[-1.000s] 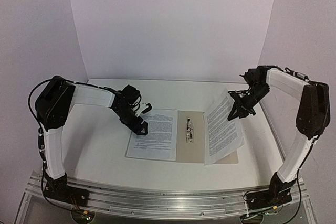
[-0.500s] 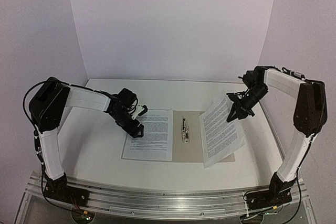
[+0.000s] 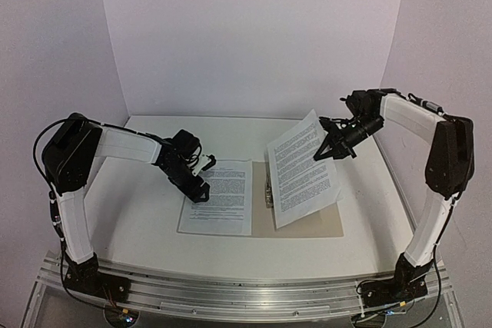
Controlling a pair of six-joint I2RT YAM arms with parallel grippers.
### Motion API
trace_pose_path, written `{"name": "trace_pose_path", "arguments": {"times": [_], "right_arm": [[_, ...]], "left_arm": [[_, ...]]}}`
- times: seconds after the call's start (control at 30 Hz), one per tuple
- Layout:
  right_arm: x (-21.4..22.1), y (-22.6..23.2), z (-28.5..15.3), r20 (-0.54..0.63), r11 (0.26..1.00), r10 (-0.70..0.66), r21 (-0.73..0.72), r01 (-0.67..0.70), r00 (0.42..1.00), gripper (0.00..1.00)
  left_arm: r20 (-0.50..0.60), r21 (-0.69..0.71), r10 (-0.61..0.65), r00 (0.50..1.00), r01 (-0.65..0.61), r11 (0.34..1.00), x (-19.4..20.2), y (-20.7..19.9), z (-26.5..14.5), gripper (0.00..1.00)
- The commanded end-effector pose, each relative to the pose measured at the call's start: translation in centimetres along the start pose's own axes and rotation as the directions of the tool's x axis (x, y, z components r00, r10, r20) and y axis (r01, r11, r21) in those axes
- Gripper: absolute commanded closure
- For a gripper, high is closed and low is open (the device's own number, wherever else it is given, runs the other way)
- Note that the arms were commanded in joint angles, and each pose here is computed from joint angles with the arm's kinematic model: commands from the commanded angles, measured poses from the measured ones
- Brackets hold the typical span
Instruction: Put the files into the folder
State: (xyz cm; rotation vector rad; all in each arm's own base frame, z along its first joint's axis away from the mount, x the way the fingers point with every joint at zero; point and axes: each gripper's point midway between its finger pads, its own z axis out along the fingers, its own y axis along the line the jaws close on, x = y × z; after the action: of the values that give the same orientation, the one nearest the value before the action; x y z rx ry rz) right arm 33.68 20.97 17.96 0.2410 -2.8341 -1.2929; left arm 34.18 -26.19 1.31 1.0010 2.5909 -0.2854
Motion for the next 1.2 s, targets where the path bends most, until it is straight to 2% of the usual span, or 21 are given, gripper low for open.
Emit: {"name": "trace_pose_path", "arguments": {"times": [0.0,0.3,0.53,0.7,0.87,1.17], "right_arm": [[0.1,-1.0,1.2,-0.022,0.999,0.043,-0.028,-0.044,0.999,1.00],[-0.3,-4.7,2.6,-0.034,0.994,0.089,0.069,-0.087,0.995,1.00],[-1.0,-4.6,0.4,0.034,0.990,0.085,0.106,-0.088,0.996,1.00],[-1.6,-2.5,-1.5,0.094,0.993,0.057,0.100,-0.067,0.994,1.00],[0.1,-4.0,0.1,0.045,0.992,0.093,0.086,-0.096,0.995,1.00],[-1.3,-3.2,0.9,0.053,0.996,0.091,-0.002,-0.091,0.994,1.00]], "left_arm": [[-0.147,0.016,-0.032,0.989,0.034,0.999,4.2,-0.2,1.0,0.16],[-0.139,0.024,-0.039,0.990,0.043,0.999,4.1,-0.3,1.0,0.16],[-0.139,0.027,-0.037,0.990,0.041,0.999,4.2,-0.4,1.1,0.16],[-0.143,0.033,-0.037,0.989,0.042,0.999,4.3,-0.5,1.2,0.16],[-0.142,0.034,-0.037,0.989,0.042,0.999,4.2,-0.5,1.3,0.16],[-0.140,0.031,-0.034,0.990,0.038,0.999,4.2,-0.4,1.1,0.16]]}}
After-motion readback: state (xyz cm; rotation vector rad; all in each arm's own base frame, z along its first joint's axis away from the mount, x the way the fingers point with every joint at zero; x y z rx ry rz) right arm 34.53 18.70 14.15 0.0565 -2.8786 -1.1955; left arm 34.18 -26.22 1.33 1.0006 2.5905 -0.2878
